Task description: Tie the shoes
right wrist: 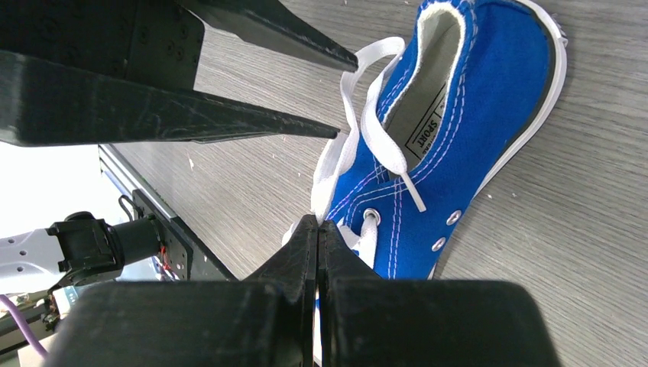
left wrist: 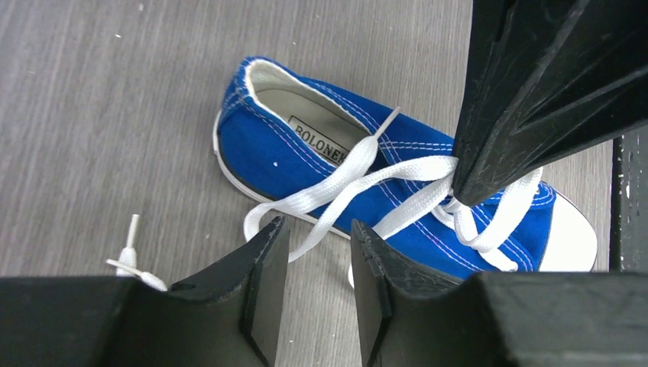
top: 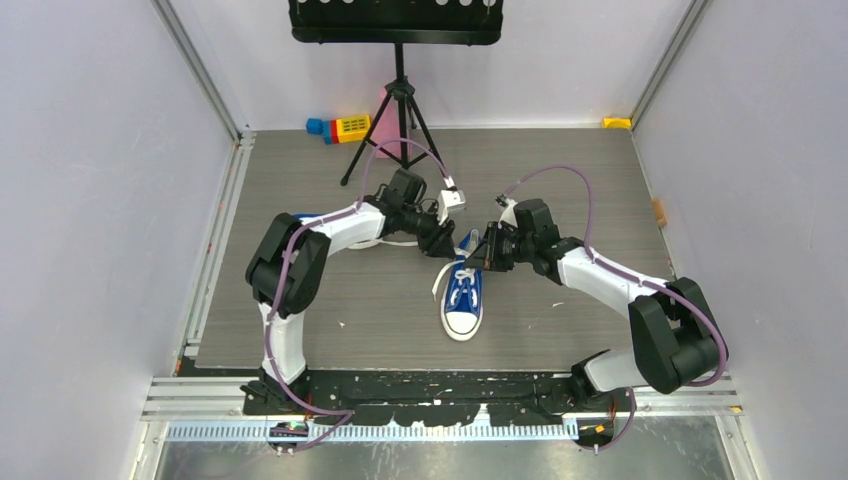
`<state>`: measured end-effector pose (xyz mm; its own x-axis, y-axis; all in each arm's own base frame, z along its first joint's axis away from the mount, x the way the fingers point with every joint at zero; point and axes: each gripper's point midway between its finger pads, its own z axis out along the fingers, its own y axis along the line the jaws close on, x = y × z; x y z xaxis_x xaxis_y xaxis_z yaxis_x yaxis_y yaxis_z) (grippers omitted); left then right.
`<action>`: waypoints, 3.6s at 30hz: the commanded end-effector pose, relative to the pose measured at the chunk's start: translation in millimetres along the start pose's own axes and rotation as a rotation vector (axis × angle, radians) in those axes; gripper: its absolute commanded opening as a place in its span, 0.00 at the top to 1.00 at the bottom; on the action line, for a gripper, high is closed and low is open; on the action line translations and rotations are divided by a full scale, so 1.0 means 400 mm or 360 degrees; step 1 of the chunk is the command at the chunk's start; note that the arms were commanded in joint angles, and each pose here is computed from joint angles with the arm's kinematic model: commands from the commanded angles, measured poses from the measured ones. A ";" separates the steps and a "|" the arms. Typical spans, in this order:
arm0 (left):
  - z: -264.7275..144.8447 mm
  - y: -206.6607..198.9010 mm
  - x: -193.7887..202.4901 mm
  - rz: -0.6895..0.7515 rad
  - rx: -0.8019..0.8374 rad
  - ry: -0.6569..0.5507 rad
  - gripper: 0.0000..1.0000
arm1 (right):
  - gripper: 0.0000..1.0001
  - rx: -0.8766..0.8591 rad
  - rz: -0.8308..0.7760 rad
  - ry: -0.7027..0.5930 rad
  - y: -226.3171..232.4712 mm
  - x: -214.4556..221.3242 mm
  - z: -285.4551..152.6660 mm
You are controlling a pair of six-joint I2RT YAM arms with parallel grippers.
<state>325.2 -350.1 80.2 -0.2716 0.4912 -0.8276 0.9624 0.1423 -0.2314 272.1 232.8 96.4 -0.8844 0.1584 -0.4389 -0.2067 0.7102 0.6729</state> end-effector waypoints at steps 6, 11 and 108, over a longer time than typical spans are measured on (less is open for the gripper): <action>0.009 -0.016 -0.002 0.0014 0.0075 0.0046 0.81 | 1.00 -0.0050 -0.0053 -0.0065 0.031 -0.042 -0.008; -0.002 -0.025 0.004 0.0018 0.0060 0.0062 1.00 | 1.00 -0.0047 -0.0049 -0.0075 0.032 -0.048 -0.006; 0.100 -0.154 -0.064 -0.0790 -0.0239 -0.0290 0.99 | 1.00 0.0011 0.0168 -0.0099 0.050 -0.091 -0.001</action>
<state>275.5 -384.6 74.4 -0.7040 0.2264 -0.6732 0.6600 0.5587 -0.5022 293.3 228.7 94.8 -0.8876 0.2508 -0.3864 -0.0793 0.7430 0.6646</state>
